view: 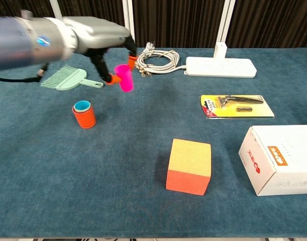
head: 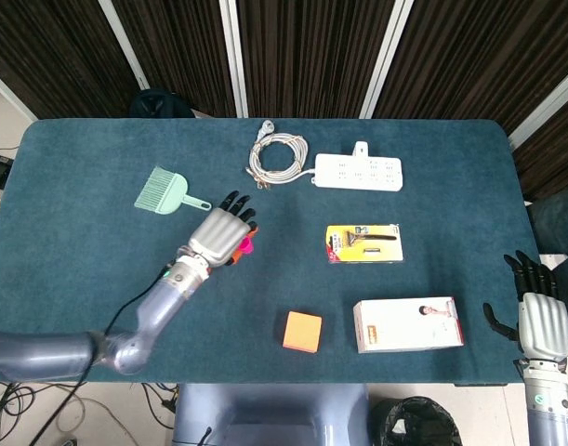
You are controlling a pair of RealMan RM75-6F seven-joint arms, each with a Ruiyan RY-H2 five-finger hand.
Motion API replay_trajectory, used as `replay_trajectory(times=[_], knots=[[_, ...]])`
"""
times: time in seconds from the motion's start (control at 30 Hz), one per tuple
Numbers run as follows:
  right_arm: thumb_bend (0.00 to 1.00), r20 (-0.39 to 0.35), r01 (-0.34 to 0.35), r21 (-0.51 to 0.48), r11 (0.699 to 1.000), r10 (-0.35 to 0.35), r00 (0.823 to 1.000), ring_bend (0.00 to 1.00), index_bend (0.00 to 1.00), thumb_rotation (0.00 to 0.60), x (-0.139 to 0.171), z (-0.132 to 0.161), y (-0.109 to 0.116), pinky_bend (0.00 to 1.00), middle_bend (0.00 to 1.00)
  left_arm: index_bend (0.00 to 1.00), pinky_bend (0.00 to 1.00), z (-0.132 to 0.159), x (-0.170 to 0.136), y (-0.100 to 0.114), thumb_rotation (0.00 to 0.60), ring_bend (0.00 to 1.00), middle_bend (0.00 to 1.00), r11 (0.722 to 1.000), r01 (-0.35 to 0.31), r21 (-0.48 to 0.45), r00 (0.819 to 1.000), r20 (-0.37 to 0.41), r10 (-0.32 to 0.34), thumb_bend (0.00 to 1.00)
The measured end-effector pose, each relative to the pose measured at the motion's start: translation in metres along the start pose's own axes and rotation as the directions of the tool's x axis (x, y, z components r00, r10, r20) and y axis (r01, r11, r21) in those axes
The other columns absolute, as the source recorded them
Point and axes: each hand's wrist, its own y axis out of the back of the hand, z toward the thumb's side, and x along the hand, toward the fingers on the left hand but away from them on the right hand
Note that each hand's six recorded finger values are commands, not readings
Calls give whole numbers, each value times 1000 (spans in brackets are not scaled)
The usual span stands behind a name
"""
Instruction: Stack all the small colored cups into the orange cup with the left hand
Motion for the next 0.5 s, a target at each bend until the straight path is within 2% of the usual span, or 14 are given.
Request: replay_trajectory(times=[0.2,0.5], knots=[[398,-6,2,3,1000,-2,1000,89,128,600,2,3,0,48,73,429,0,-43,-40,-7,600,0,211,1000,25,6,998,-51,-25,311],[398,-7,8,4,1000,-8,1000,89,129,600,3,3,2,48,73,425,0,-57,-55,-31,600,0,212,998,65,-10,997,-47,-65,311]])
